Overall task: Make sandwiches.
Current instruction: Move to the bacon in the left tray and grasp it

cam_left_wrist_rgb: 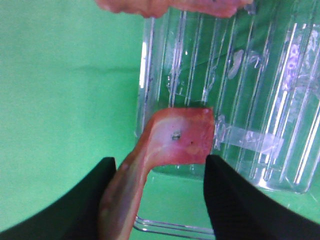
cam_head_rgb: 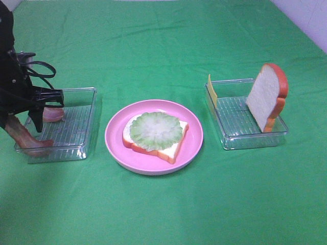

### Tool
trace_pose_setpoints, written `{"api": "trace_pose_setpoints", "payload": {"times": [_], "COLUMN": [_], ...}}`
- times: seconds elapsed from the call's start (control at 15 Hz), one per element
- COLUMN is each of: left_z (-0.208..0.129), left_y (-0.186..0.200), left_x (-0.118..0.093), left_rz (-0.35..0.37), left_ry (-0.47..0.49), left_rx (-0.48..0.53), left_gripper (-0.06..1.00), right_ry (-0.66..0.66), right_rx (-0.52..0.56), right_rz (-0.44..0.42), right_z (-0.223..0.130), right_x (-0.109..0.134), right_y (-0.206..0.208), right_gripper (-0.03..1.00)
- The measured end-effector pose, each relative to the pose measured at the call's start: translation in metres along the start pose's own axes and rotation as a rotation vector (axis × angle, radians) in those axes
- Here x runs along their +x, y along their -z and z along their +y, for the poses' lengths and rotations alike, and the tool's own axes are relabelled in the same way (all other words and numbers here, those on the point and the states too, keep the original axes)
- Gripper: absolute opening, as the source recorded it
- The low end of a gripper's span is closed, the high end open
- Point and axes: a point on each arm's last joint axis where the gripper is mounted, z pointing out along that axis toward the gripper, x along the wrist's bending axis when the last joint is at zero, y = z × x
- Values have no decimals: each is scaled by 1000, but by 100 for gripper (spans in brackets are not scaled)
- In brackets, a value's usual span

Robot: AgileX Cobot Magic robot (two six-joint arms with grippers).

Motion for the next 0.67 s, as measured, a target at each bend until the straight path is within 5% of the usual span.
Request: {"api": "trace_pose_setpoints", "payload": {"times": [0.47,0.67], "left_z": [1,1], "left_y": [-1,-1], "left_x": [0,-1], "left_rz": [2,-7], "left_ry": [-2,5], "left_rx": [-3,1], "left_gripper": [4,0], "right_ry": [0,0], "right_rx": [0,0], "right_rz": [0,0], "right_z": [0,0], "right_x": [0,0], "right_y": [0,0], "right_gripper": [77,77]}}
